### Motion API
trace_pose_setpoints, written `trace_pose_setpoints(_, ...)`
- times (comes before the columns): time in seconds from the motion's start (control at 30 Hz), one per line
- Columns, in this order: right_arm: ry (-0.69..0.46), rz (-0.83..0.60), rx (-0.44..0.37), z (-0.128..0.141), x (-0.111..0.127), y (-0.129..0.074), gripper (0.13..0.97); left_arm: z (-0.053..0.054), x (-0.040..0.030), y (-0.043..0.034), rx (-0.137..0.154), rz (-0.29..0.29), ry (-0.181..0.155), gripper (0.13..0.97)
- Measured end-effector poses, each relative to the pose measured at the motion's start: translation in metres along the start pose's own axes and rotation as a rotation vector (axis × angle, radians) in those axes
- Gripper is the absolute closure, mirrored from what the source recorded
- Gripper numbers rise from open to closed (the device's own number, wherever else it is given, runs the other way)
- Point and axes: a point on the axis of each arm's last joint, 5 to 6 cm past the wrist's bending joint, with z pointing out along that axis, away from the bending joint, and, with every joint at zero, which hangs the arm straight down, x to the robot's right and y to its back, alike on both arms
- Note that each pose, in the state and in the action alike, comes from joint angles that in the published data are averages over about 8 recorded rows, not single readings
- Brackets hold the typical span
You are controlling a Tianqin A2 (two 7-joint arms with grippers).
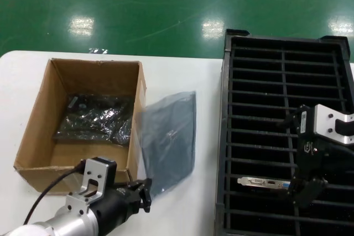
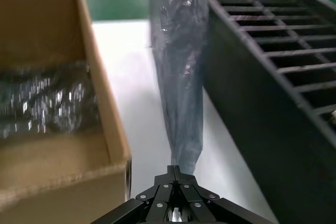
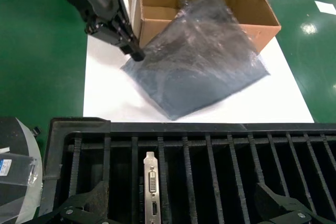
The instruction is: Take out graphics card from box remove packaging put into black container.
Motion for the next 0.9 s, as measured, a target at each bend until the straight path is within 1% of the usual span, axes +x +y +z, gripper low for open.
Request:
trace_pose_setpoints(0.1,0.000,0.000,0.000,0.000,0.000,0.000,0.130,0.008,-0.0009,0.0025,-0.013,-0.036,-0.006,0.958)
trace_pose_setpoints(0.23,0.000,0.000,0.000,0.000,0.000,0.000,0.130,0.018,-0.0035,0.0020,-0.014,-0.057,-0.006,0.953)
trace_pose_setpoints(0.4,0.000,0.000,0.000,0.000,0.000,0.000,0.130,0.032,-0.0102,-0.0033,-0.006,-0.053,-0.007,0.924)
trace_pose_setpoints(0.53,0.000,0.000,0.000,0.000,0.000,0.000,0.130,0.038,-0.0166,-0.0101,0.006,-0.033,-0.011,0.898)
trace_pose_setpoints(0.63,0.000,0.000,0.000,0.000,0.000,0.000,0.130,0.037,-0.0210,-0.0156,0.019,-0.010,-0.014,0.856)
trace_pose_setpoints(0.73,0.000,0.000,0.000,0.000,0.000,0.000,0.130,0.031,-0.0242,-0.0206,0.033,0.017,-0.016,0.814)
trace_pose_setpoints(0.77,0.000,0.000,0.000,0.000,0.000,0.000,0.130,0.028,-0.0249,-0.0224,0.039,0.027,-0.015,0.800)
trace_pose_setpoints(0.9,0.000,0.000,0.000,0.000,0.000,0.000,0.130,0.014,-0.0257,-0.0307,0.070,0.075,-0.006,0.800)
